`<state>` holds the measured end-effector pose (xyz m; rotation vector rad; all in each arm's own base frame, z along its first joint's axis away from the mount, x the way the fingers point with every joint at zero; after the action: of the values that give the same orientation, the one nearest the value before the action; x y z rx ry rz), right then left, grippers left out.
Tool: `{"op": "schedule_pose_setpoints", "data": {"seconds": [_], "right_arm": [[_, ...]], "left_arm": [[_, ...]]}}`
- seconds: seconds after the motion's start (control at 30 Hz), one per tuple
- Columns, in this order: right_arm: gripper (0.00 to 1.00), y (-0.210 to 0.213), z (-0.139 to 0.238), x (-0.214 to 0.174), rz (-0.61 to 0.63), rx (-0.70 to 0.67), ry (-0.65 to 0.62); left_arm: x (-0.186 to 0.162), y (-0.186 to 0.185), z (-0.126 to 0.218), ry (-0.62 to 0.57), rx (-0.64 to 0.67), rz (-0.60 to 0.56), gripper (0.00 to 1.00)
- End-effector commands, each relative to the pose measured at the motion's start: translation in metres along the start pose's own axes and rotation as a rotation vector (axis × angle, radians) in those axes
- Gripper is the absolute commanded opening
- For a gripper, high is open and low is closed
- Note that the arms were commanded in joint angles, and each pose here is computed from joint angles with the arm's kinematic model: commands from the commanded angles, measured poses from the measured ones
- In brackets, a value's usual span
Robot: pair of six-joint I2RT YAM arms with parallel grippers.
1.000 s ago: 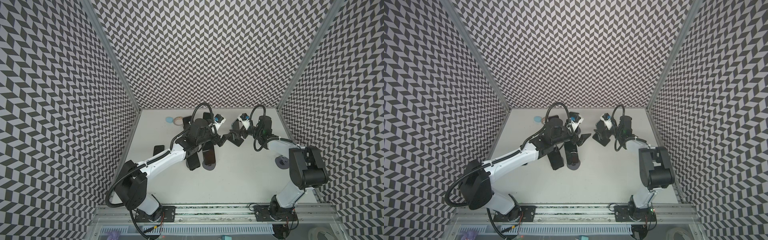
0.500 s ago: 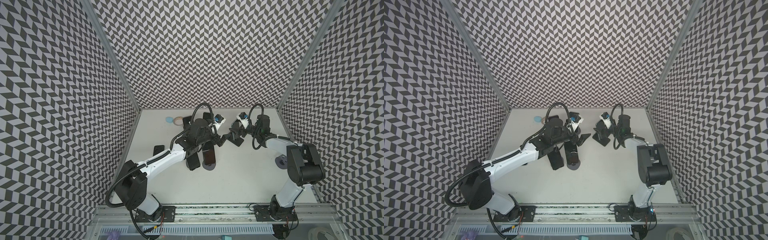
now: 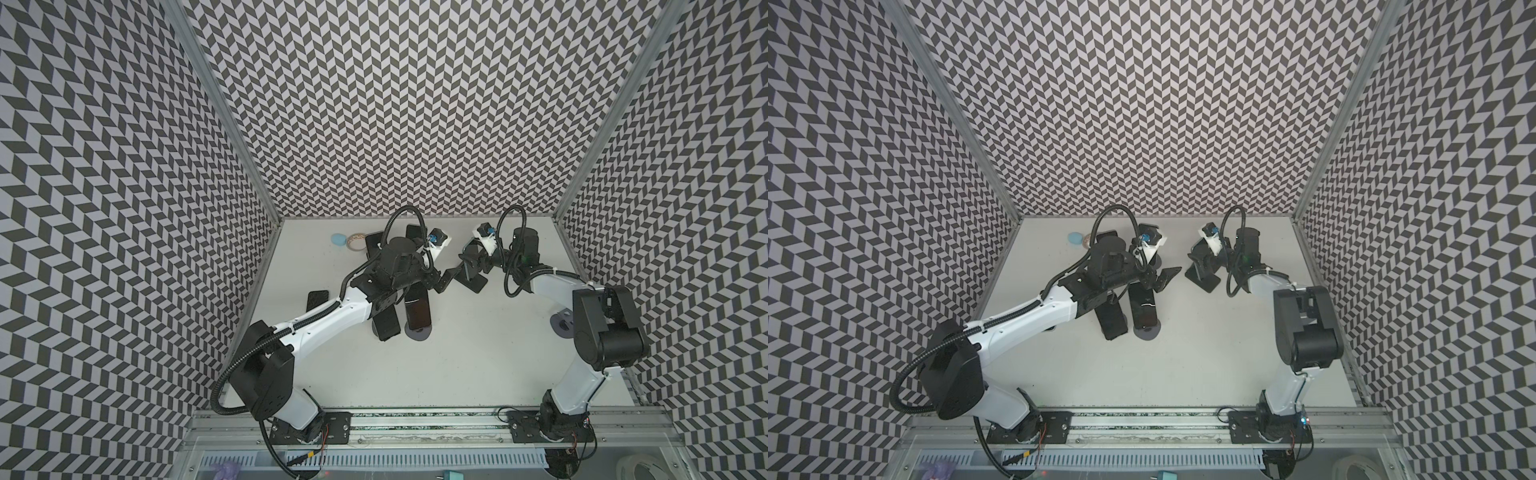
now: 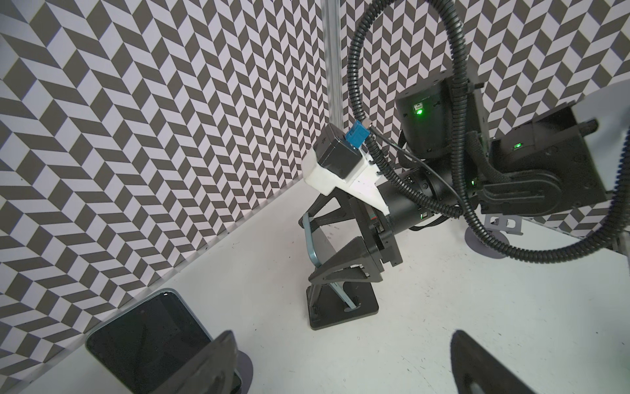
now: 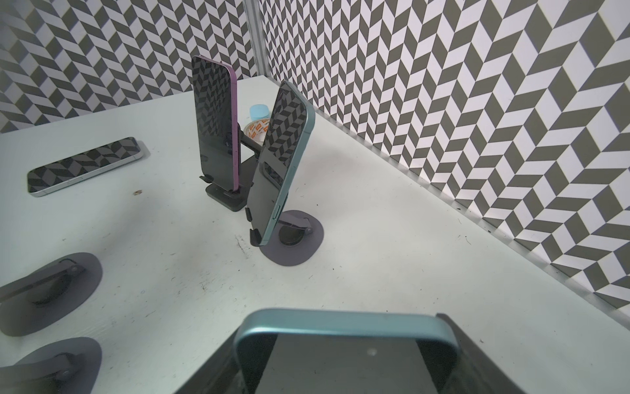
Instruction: Remove the phone from the phone stand
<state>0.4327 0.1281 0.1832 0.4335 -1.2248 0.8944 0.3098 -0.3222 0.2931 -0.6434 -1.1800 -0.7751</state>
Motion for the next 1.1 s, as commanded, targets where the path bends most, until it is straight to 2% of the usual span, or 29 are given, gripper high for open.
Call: {"op": "schedule_pose_setpoints", "data": {"seconds": [0.0, 0.4, 1.07], "right_arm": [[0.75, -0.003, -0.003, 0.008, 0.036, 0.005, -0.017], [0.71, -0.001, -0.001, 0.012, 0.020, 0.015, -0.014], [0.64, 0.003, 0.022, 0.050, 0.018, 0.009, -0.066]], "left_arm": [[0.014, 0.000, 0.008, -0.037, 0.005, -0.023, 0.98], [0.017, -0.001, 0.015, -0.047, 0.006, -0.024, 0.98], [0.033, -0.006, 0.027, -0.099, -0.012, -0.017, 0.98]]}}
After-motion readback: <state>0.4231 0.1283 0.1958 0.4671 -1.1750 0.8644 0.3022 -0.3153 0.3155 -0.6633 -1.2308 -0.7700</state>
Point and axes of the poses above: each gripper's point midway between its finger pads, its own z axis back along the fingers, its own y axis along the line the jaws close on, x = y × z, the point moved 5 cm from there along z, back along the fingers, and after that the axes turned 6 degrees about z, right-handed, at the moved point
